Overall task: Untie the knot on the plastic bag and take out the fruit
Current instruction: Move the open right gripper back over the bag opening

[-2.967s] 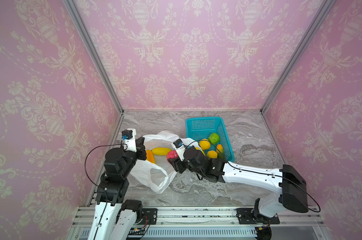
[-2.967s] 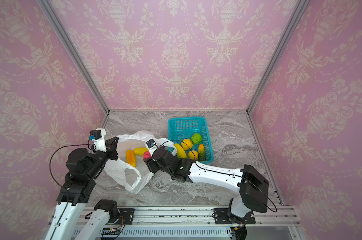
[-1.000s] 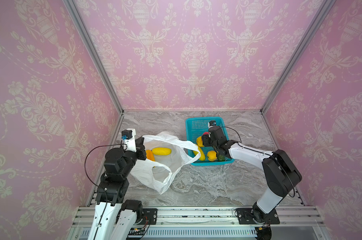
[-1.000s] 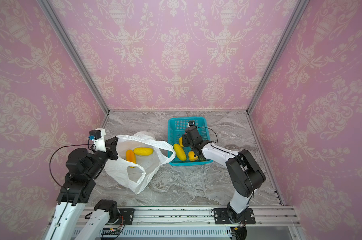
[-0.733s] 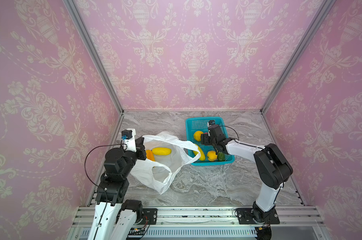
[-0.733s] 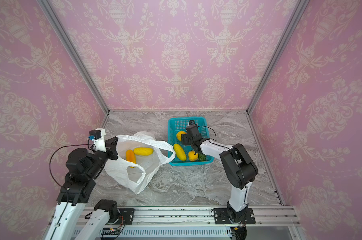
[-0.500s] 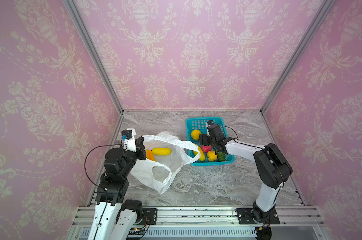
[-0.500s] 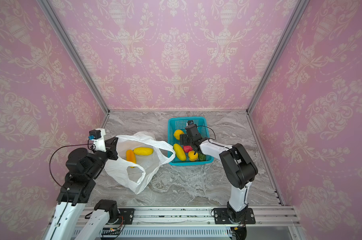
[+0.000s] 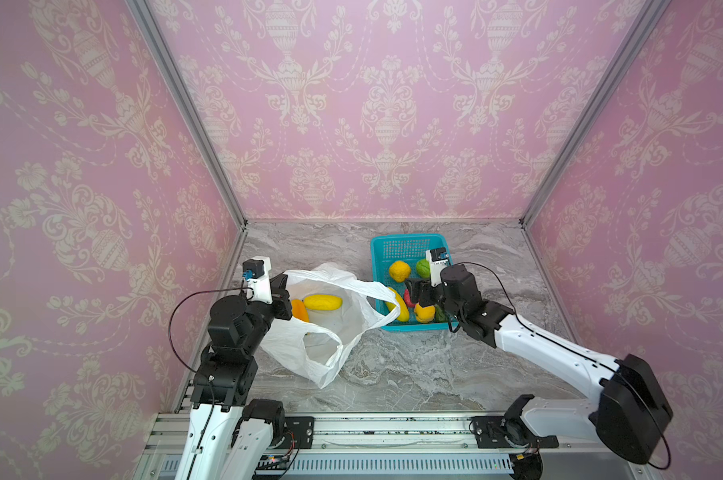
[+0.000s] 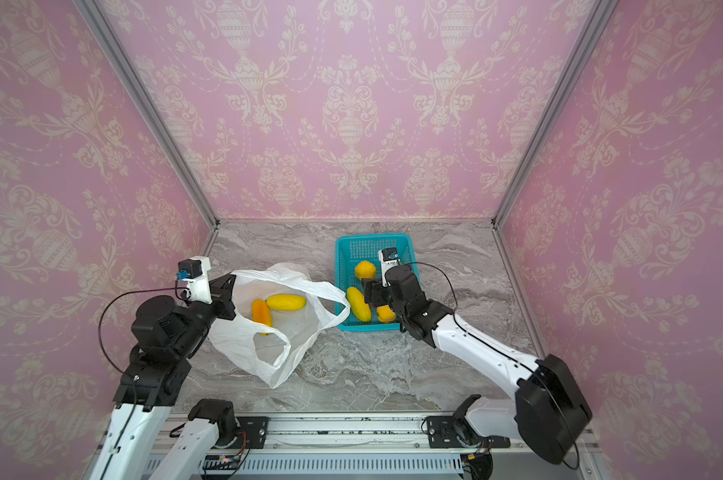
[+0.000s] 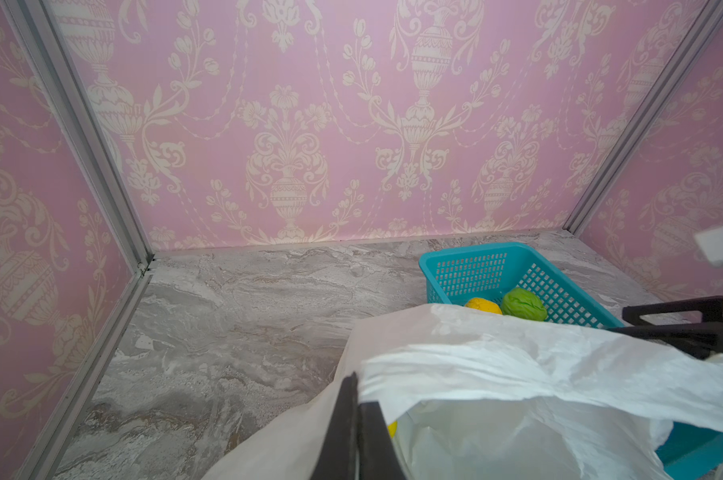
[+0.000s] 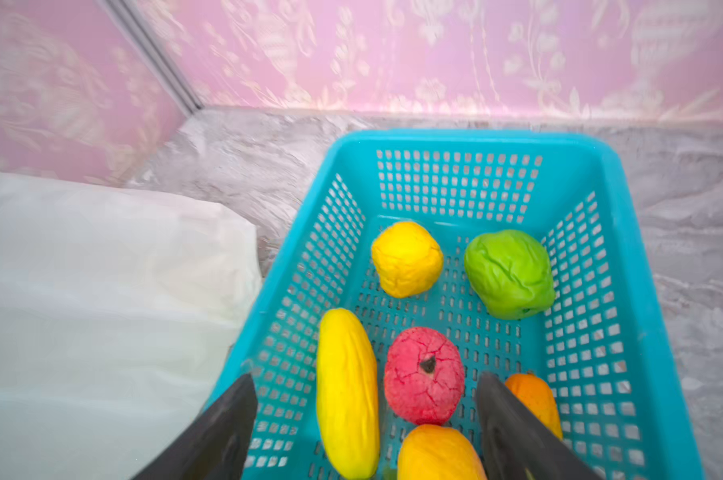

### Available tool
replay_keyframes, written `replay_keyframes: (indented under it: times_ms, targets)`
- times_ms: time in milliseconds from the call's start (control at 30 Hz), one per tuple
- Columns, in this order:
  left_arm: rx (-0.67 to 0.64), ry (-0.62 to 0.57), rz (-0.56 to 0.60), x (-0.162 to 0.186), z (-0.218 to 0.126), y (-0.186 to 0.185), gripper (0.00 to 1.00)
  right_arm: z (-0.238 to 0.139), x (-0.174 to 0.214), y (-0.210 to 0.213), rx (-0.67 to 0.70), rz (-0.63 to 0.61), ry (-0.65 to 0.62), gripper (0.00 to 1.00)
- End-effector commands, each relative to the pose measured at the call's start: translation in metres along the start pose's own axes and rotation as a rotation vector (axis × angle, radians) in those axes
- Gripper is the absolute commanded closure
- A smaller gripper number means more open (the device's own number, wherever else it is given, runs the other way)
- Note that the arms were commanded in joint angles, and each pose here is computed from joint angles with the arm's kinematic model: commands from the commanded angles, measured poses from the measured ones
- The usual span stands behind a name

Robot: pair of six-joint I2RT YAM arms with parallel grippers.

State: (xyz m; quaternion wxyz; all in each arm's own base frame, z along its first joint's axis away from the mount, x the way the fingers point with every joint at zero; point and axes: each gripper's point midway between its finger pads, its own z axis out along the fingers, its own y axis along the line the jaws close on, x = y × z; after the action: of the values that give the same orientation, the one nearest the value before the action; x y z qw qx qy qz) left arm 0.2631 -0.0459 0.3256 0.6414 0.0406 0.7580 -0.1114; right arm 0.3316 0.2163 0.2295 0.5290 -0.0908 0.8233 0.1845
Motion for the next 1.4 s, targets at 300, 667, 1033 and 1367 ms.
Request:
replay_keyframes:
  times_ms: [300,667,1033,1367]
  targets:
    - [-0.018,-0.008,-0.005,-0.002,-0.002,0.003,1.0,-0.131,-0.031,0.127,-0.361,-0.278,-0.286,0.35]
    - [-0.02,-0.015,-0.004,-0.004,-0.003,0.004,1.0,-0.11,0.014,0.234,-0.506,-0.424,-0.17,0.52]
    - [-0.018,-0.014,-0.006,-0.003,-0.003,0.003,1.0,-0.044,0.05,0.246,-0.492,-0.406,-0.068,0.57]
    - [-0.017,-0.014,-0.005,-0.003,-0.003,0.003,1.0,0.02,0.087,0.248,-0.401,-0.398,0.031,0.66]
